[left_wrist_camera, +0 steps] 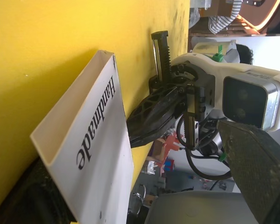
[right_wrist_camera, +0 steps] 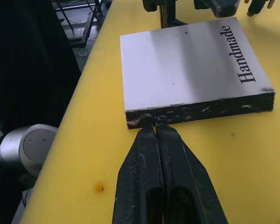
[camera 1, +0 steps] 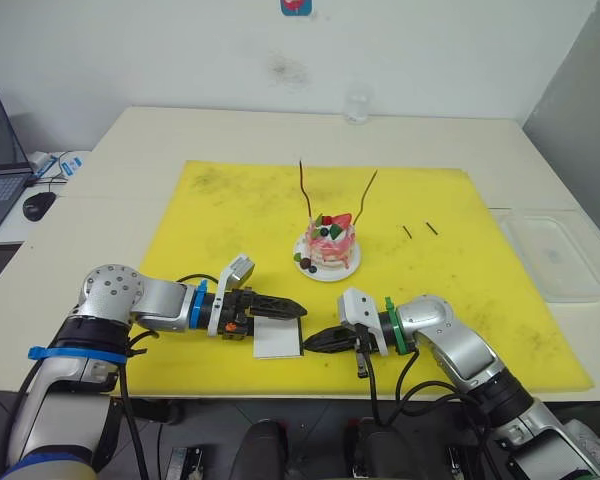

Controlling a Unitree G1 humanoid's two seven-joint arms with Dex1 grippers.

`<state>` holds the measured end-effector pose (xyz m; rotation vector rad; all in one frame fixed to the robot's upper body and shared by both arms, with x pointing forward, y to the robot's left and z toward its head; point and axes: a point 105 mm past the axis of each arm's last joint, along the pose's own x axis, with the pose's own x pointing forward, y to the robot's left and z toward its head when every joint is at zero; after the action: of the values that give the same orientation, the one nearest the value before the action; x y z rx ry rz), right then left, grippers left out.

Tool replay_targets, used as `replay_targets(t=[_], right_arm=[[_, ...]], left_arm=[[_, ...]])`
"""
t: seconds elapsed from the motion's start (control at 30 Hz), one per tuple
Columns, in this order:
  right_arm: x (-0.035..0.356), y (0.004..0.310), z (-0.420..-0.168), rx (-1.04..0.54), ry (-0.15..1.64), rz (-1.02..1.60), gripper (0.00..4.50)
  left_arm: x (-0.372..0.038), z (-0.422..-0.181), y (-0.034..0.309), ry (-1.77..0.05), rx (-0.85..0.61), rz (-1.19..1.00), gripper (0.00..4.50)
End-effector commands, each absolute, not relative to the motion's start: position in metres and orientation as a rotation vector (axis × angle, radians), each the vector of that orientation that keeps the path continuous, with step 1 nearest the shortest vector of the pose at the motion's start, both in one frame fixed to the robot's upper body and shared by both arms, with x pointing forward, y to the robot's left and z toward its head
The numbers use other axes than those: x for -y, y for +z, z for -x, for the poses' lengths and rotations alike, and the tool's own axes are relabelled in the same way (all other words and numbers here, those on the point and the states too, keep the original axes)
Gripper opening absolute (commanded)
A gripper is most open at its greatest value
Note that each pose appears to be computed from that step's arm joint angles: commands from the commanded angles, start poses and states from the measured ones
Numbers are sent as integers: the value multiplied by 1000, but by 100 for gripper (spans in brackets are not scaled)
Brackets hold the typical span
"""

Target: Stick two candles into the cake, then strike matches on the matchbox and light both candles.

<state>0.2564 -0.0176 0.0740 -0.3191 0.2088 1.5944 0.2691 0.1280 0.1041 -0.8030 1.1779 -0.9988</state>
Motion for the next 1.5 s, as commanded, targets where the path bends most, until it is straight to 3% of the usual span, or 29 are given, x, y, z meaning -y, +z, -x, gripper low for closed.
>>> replay_targets(t=[0.03, 0.43, 0.63, 0.73, 1.13, 1.5], right_arm=[[15, 81, -252, -194, 1603, 270, 4], [3, 82, -255, -191, 1609, 251, 4], [16, 82, -259, -190, 1580, 289, 4], [27, 87, -264, -188, 1555, 305, 0], [52, 108, -269, -148, 1469, 331, 0], [61, 124, -281, -92, 1358, 343, 0]], left_arm=[[-130, -261, 88, -954, -1244, 760, 450], [-132, -262, 85, -939, -1225, 740, 450], [-138, -258, 83, -924, -1224, 738, 450], [-141, -258, 83, -916, -1223, 740, 390], [-146, -264, 90, -911, -1196, 746, 10], [-139, -275, 136, -1080, -1044, 794, 4]])
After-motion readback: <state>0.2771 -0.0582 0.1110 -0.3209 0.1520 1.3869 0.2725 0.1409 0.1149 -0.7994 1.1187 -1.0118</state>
